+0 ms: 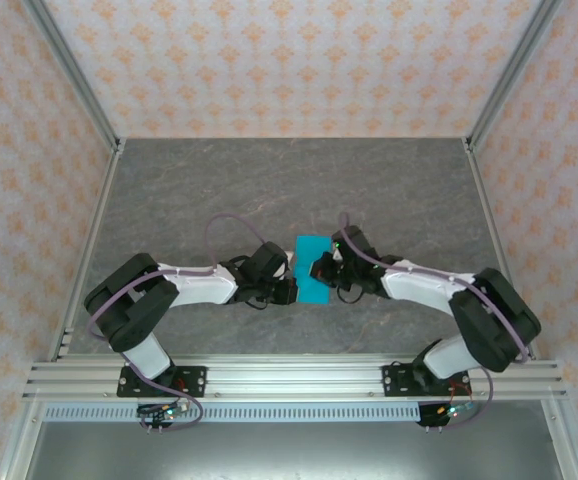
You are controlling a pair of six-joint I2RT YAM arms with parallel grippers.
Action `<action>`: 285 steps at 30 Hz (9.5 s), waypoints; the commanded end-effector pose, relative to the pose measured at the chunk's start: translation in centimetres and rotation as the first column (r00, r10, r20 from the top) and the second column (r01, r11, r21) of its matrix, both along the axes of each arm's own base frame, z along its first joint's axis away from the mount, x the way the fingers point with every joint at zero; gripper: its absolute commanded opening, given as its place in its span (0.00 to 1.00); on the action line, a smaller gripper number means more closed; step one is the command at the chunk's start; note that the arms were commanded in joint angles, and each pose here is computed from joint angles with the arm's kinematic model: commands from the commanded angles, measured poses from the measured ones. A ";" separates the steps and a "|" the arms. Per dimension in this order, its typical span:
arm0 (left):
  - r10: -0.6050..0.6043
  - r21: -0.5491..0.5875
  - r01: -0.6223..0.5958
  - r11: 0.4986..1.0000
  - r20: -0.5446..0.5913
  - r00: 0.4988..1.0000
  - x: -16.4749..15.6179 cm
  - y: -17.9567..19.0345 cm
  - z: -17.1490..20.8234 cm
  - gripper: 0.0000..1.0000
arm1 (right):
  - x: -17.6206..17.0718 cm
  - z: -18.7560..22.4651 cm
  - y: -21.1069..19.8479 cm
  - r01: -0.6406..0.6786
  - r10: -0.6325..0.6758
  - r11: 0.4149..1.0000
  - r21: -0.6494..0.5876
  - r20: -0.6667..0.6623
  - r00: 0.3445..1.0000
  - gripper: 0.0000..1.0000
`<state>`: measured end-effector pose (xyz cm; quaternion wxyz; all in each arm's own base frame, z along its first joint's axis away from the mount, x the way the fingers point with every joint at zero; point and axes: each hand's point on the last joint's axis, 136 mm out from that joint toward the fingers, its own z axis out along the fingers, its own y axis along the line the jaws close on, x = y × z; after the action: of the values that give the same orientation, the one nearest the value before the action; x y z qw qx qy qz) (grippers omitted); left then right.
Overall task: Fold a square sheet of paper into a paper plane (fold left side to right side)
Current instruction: Fold the triangle a second time at the center of the table.
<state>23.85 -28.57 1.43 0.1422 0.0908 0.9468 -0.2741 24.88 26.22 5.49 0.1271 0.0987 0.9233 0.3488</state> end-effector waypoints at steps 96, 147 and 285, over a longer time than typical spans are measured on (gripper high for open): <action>0.054 0.211 -0.038 0.977 -0.072 0.996 -2.0 4.6 -3.2 0.00 | -0.2 -2.3 3.8 -0.054 0.054 0.999 0.005 -0.029 0.998 0.00; 0.058 0.241 -0.032 0.970 -0.101 0.993 -2.7 5.2 -4.6 0.00 | 2.0 -5.7 -6.5 0.019 -0.014 0.966 -0.256 0.022 1.000 0.00; 0.178 0.188 -0.135 0.973 -0.239 0.954 -3.3 8.8 -4.2 0.00 | 0.6 -5.2 -3.1 -0.026 0.001 0.984 -0.179 -0.139 0.990 0.00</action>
<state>24.33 -25.25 1.35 0.1136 0.0406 0.9502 -0.2873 25.82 25.15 1.85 0.0710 0.0917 0.9431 0.3116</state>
